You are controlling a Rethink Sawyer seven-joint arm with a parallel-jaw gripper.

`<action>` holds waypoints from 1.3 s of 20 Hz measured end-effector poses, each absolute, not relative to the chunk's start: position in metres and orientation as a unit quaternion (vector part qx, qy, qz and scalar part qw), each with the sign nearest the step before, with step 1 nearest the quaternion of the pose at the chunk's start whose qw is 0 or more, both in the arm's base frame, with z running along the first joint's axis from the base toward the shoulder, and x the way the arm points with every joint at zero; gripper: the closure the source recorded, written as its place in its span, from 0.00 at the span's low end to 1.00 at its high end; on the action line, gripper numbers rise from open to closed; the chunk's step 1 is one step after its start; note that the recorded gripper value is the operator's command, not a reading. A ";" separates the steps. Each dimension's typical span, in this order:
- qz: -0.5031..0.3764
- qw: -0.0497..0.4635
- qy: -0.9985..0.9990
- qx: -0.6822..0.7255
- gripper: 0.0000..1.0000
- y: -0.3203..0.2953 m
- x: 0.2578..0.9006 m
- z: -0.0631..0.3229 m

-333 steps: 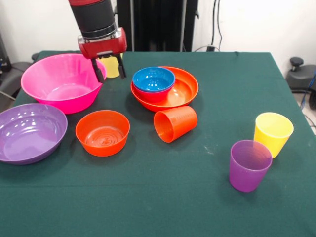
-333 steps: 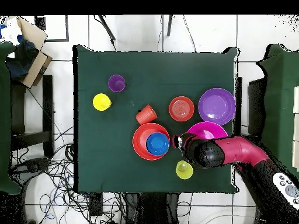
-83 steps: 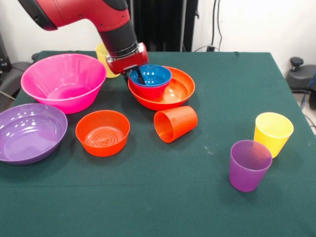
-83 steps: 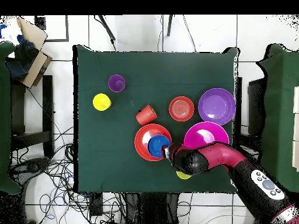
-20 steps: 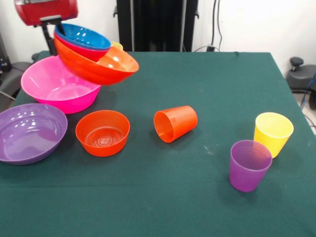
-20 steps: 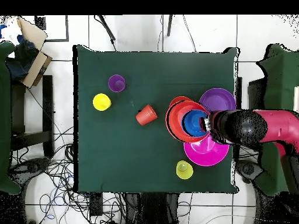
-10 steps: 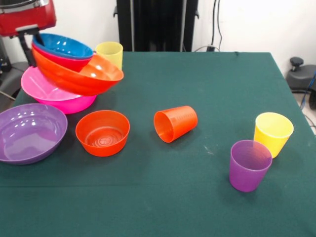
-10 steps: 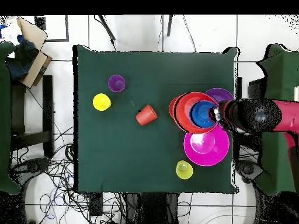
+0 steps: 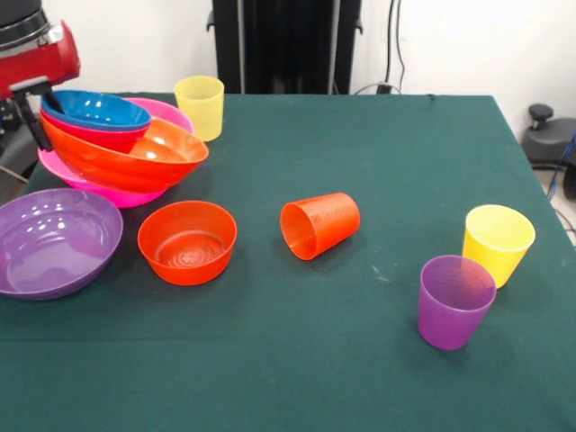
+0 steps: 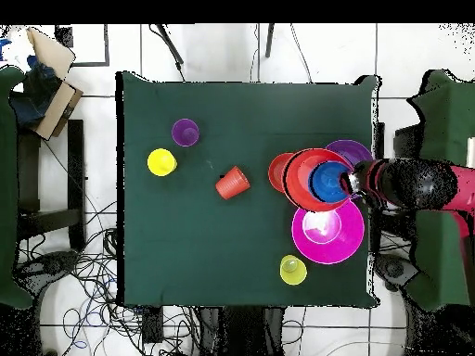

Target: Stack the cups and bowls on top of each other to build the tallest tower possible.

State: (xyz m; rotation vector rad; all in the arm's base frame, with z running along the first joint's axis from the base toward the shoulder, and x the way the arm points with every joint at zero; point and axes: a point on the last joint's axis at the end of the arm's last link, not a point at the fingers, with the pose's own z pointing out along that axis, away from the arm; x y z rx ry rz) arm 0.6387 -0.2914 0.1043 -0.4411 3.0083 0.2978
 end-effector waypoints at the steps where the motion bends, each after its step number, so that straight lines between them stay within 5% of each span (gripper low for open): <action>1: 0.099 0.043 0.984 -0.144 1.00 -0.294 0.637 0.103; 26: 0.107 0.043 0.989 -0.091 1.00 -0.376 0.552 0.078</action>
